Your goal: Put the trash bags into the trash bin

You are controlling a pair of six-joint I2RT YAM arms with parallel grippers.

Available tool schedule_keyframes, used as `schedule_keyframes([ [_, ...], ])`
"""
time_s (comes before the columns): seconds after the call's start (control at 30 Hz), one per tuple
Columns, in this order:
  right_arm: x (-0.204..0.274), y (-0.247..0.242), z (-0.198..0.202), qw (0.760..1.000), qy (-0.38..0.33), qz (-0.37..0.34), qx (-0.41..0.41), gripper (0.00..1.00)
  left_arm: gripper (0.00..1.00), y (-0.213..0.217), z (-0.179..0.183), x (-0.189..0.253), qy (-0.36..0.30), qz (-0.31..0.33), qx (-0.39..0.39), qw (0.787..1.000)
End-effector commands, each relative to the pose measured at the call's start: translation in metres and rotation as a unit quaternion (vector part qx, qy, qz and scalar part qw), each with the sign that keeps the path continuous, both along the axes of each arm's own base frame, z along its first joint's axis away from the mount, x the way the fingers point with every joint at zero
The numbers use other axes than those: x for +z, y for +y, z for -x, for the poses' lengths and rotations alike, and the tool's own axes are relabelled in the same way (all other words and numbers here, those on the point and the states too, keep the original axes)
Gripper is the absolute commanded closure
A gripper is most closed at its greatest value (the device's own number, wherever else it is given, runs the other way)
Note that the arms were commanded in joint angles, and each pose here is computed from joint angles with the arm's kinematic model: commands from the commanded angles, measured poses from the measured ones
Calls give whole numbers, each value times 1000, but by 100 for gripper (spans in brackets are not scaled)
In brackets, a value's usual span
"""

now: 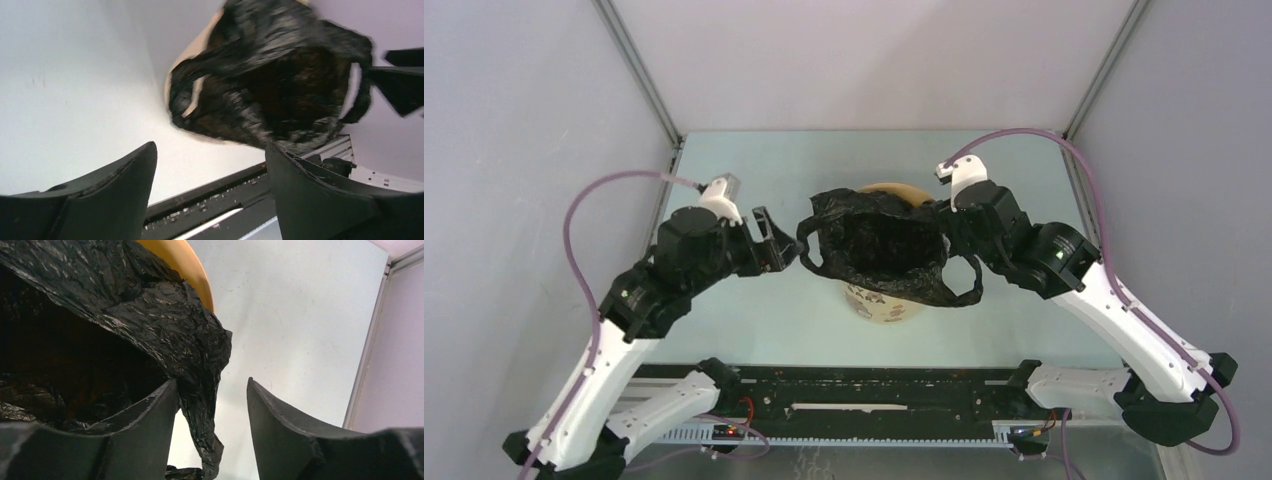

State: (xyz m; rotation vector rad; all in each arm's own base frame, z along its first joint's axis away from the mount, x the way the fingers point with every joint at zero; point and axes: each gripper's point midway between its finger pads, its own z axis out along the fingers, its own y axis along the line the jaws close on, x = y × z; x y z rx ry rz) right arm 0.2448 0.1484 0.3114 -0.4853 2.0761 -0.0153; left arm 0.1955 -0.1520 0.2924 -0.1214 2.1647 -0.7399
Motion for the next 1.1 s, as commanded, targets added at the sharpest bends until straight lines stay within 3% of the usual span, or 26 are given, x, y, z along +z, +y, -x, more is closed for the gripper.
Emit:
schedule_keyframes([
  [0.0, 10, 8, -4, 1000, -20, 10, 15, 44, 11, -8, -17, 65, -128, -114, -54, 984],
  [0.1, 13, 9, -2, 1000, -20, 8, 21, 58, 3, -23, -37, 67, -133, -192, -74, 970],
  [0.27, 7, 11, -3, 1000, -11, 16, 24, 88, 1, -41, -68, 59, -144, -302, -86, 938],
  [0.37, 10, 13, -2, 1000, -5, -4, 22, 99, 0, -54, -75, 56, -149, -315, -110, 931],
  [0.53, 5, 24, -2, 993, 44, -101, 40, 100, 0, -74, -72, 35, -147, -305, -163, 927],
  [0.63, -1, 24, -6, 987, 66, -144, 39, 100, 1, -61, -83, 24, -135, -339, -121, 923],
  [0.73, -5, 16, -14, 984, 76, -160, 26, 100, 10, -54, -95, 26, -138, -357, -82, 920],
  [0.97, -12, -2, -46, 984, 83, -157, -11, 100, 31, -65, -123, 22, -131, -357, -73, 922],
  [1.07, -13, -5, -59, 985, 82, -151, -18, 100, 47, -63, -137, 18, -118, -334, -67, 933],
])
